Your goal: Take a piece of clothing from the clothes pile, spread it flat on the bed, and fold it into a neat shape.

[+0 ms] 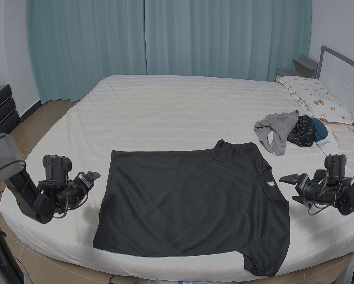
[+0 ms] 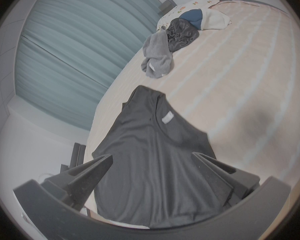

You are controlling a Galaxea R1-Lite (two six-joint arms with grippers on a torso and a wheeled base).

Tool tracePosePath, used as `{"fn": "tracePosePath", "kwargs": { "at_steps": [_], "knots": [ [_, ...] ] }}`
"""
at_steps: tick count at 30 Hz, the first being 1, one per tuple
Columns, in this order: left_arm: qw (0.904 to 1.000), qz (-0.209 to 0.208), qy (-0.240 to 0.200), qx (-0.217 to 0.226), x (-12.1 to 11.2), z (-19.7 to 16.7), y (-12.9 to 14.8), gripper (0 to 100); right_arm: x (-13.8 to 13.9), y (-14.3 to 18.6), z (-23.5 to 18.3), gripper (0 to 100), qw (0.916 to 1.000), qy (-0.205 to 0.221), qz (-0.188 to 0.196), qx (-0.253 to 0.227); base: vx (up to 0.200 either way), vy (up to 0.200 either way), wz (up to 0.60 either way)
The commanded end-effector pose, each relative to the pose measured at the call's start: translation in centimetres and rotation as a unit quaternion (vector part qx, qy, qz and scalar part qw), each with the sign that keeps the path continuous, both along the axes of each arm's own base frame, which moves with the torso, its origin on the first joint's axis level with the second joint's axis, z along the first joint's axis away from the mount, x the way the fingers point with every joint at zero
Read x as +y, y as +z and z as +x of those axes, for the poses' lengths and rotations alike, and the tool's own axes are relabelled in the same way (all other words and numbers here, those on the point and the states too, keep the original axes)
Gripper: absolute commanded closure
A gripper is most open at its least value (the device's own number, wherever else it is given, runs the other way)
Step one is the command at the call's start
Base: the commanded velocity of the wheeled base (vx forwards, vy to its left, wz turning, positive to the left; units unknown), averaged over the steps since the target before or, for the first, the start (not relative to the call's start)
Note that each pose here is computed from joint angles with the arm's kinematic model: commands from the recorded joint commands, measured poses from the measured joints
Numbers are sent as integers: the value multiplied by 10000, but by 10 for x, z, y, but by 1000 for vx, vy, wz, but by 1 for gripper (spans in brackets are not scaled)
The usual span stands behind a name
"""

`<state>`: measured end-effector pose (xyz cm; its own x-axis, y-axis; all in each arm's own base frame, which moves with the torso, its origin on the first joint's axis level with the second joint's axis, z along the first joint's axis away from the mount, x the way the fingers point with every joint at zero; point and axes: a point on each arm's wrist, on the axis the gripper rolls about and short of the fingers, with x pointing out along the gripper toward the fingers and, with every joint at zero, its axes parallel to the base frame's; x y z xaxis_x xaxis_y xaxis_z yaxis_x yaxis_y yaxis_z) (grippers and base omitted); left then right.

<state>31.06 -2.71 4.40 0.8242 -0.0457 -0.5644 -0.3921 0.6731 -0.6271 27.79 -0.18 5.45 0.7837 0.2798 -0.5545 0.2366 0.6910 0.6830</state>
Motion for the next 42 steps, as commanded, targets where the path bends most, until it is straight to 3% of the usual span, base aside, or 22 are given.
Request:
{"fn": "tracePosePath", "kwargs": {
  "at_steps": [1,4,14,19,24,35,36,42],
  "knots": [
    [9995,-123,-292,-6,-17,-59,4,0,16,17,-61,0,9987,454,123,-179,0,0,0],
    [9992,-378,-70,107,-17,-64,1,0,16,13,-64,0,9987,477,140,-77,-133,0,0],
    [9952,-196,-108,949,-18,-75,-39,0,17,1,-68,0,9982,543,153,225,-140,0,0],
    [9955,-137,-272,897,-28,-77,-57,0,17,-1,-68,0,9980,548,159,286,0,0,0],
    [9972,182,-137,716,-38,-76,-77,0,17,-2,-69,0,9978,560,153,307,0,0,0],
    [9968,410,-286,628,-43,-82,-80,0,17,-7,-66,0,9975,556,160,406,0,0,0],
    [9969,406,-286,614,-43,-81,-80,100,17,-6,-66,0,9976,550,155,399,0,0,0],
    [9972,377,-221,609,-41,-81,-79,100,16,-13,-66,0,9969,530,124,567,0,0,0]
  ]
}}
